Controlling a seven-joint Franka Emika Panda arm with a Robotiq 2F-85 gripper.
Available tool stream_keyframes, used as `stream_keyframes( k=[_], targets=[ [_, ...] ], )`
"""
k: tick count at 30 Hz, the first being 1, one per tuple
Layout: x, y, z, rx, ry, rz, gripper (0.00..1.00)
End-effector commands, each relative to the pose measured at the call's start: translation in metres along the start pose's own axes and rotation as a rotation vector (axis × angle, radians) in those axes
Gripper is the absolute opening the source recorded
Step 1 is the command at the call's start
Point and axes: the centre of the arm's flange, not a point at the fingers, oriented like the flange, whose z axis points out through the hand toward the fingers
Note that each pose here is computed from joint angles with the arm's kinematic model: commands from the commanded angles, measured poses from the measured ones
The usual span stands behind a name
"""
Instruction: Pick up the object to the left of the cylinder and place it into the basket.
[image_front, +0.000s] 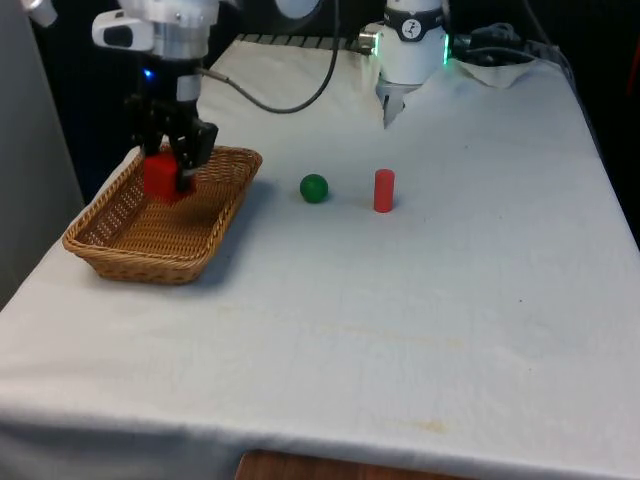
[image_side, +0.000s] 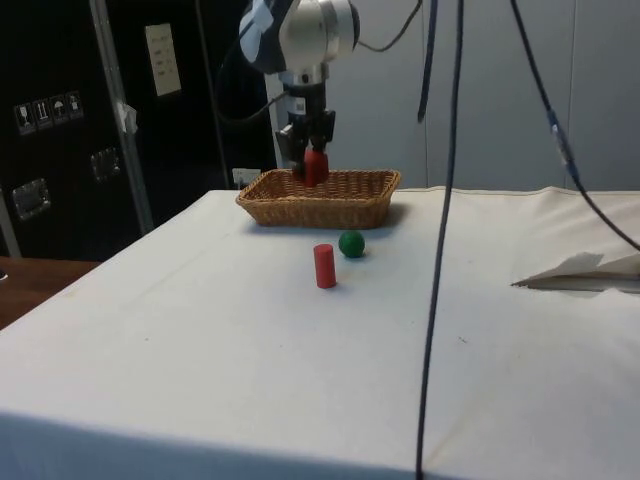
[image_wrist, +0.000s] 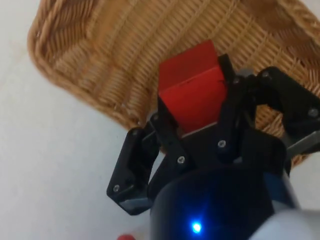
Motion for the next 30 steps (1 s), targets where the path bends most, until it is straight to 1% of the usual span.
stream_keyframes(
  k=[1, 5, 6, 7, 8, 10, 12, 14, 18, 24, 25, 26, 27, 30],
  targets=[
    [0.004, 0.004, 0.008, 0.009, -0.003, -0.001, 0.02],
    [0.007, 0.010, 0.023, 0.010, -0.003, 0.002, 0.02],
    [0.008, 0.010, 0.029, 0.014, -0.003, 0.003, 0.02],
    [0.006, 0.009, 0.024, 0.002, -0.001, 0.003, 0.02],
    [0.008, 0.010, 0.029, 0.014, -0.003, 0.003, 0.02],
    [0.008, 0.009, 0.032, 0.020, 0.001, 0.007, 0.02],
    [0.007, 0.007, 0.033, 0.021, 0.002, 0.008, 0.02],
    [0.006, 0.008, 0.034, 0.015, 0.003, 0.008, 0.02],
    [0.004, 0.002, 0.038, 0.021, -0.001, 0.012, 0.02],
    [0.003, 0.002, 0.038, 0.021, -0.001, 0.013, 0.03],
    [0.003, 0.002, 0.038, 0.021, -0.001, 0.014, 0.09],
    [0.003, 0.002, 0.039, 0.021, -0.002, 0.014, 0.26],
    [0.003, 0.002, 0.039, 0.021, -0.002, 0.014, 0.40],
    [0.003, 0.002, 0.039, 0.021, -0.002, 0.014, 0.70]
  ],
)
